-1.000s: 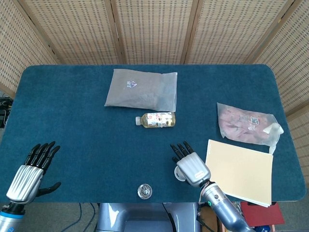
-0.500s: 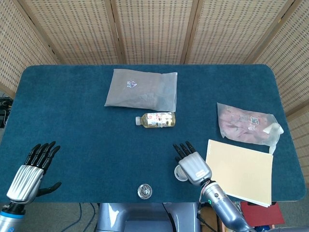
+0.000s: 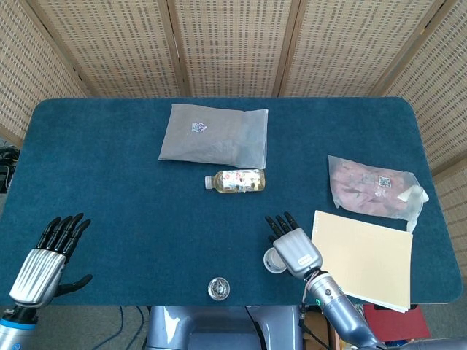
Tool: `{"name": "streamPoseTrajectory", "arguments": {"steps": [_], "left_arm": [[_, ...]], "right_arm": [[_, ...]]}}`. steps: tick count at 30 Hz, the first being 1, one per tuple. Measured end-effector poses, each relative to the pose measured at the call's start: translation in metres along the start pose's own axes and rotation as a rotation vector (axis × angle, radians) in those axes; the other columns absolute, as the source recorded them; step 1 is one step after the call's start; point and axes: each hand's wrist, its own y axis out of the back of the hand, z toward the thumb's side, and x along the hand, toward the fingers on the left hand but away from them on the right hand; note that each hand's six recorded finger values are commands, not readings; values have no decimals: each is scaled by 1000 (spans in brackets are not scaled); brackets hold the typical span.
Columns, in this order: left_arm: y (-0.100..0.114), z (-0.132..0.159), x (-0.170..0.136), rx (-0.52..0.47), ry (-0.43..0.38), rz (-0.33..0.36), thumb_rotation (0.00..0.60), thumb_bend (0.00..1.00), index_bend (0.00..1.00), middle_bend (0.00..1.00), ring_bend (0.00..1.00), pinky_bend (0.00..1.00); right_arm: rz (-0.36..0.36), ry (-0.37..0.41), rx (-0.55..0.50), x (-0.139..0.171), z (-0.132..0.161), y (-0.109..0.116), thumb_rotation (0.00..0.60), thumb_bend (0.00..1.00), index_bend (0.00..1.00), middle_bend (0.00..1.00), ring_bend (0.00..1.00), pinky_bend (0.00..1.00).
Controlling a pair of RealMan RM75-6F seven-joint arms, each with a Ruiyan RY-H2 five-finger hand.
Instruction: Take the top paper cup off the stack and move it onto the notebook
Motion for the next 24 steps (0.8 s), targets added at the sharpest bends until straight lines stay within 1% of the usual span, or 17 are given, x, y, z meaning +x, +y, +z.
{"name": "streamPoseTrajectory", "arguments": {"steps": [12,18,24], "left_arm": [[0,0,0,-2,1,1,600,149,0,0,0,0],[0,0,0,-2,0,1,600,149,0,0,0,0],[0,0,0,-2,1,1,600,149,0,0,0,0]], "right_arm": [[2,8,-1,1,3,-2,600,179,360,32,0,0],[-4,9,4,0,3,-1,600,179,409,46,0,0],[-2,7,0,0,3,-1,600,179,425,53,0,0]]}}
